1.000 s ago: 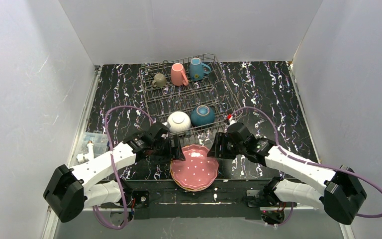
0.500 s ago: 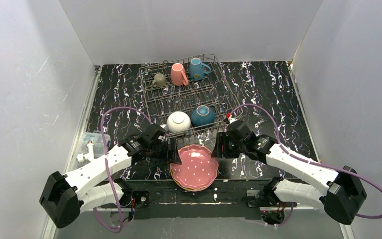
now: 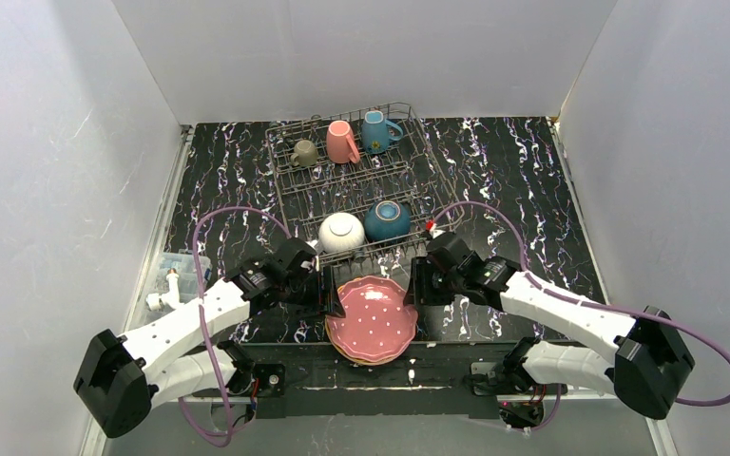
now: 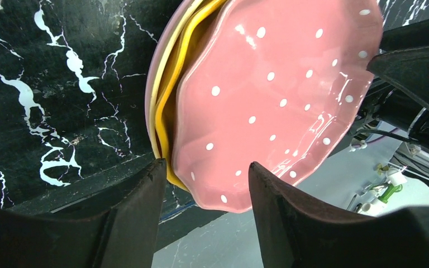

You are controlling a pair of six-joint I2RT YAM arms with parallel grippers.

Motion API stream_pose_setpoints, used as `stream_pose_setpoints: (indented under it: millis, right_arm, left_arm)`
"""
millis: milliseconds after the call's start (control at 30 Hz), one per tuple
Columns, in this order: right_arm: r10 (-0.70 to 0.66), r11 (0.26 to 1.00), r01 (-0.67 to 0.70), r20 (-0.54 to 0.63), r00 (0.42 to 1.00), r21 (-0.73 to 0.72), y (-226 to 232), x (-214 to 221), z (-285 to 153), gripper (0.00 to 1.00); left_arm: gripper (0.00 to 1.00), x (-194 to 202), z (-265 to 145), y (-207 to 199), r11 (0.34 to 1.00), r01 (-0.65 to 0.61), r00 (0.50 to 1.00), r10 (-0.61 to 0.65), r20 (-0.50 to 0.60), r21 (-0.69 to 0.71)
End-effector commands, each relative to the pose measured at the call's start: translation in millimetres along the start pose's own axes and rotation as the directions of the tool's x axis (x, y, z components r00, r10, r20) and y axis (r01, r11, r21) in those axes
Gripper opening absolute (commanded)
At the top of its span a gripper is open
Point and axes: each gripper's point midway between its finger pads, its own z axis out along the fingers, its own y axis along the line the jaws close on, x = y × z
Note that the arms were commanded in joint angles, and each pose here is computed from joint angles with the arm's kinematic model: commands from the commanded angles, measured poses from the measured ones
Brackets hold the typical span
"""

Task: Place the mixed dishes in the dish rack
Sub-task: Pick up the plate from the corner of the board.

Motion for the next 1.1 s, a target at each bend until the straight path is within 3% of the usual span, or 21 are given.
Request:
stream_pose_setpoints:
  millis: [0, 400, 500, 700, 1067]
  right_arm:
    - [-0.029, 0.999, 0.029, -0.004, 1.000, -0.020, 8.8, -0.2, 1.0, 0.50]
    - [-0.060, 0.998, 0.061, -0.026, 0.998, 0.009, 7.5, 3.8, 7.2, 0.36]
    - [-0.066, 0.998, 0.066, -0.026, 0.998, 0.012, 8.2, 2.9, 7.9, 0.28]
    - [-0.081, 0.997, 0.081, -0.024, 0.996, 0.017, 10.5, -1.0, 5.2, 0.01]
    - [-0.093, 0.996, 0.093, 0.026, 0.995, 0.020, 16.4, -14.6, -7.8, 0.01]
  left_arm:
    - [0.53, 11.6, 7.9, 7.7, 1.000, -0.004, 0.999, 0.004, -0.049, -0.010]
    - [0.52, 11.8, 12.1, 8.9, 1.000, -0.006, 0.999, 0.005, -0.052, -0.011]
    - [0.52, 10.9, 11.5, 7.6, 1.000, -0.008, 0.999, 0.008, -0.050, -0.008]
    - [0.52, 9.3, 9.5, 6.6, 1.000, -0.018, 0.999, 0.018, -0.044, -0.007]
    - [0.61, 1.7, -1.5, 3.0, 0.999, -0.047, 0.999, 0.046, -0.018, -0.021]
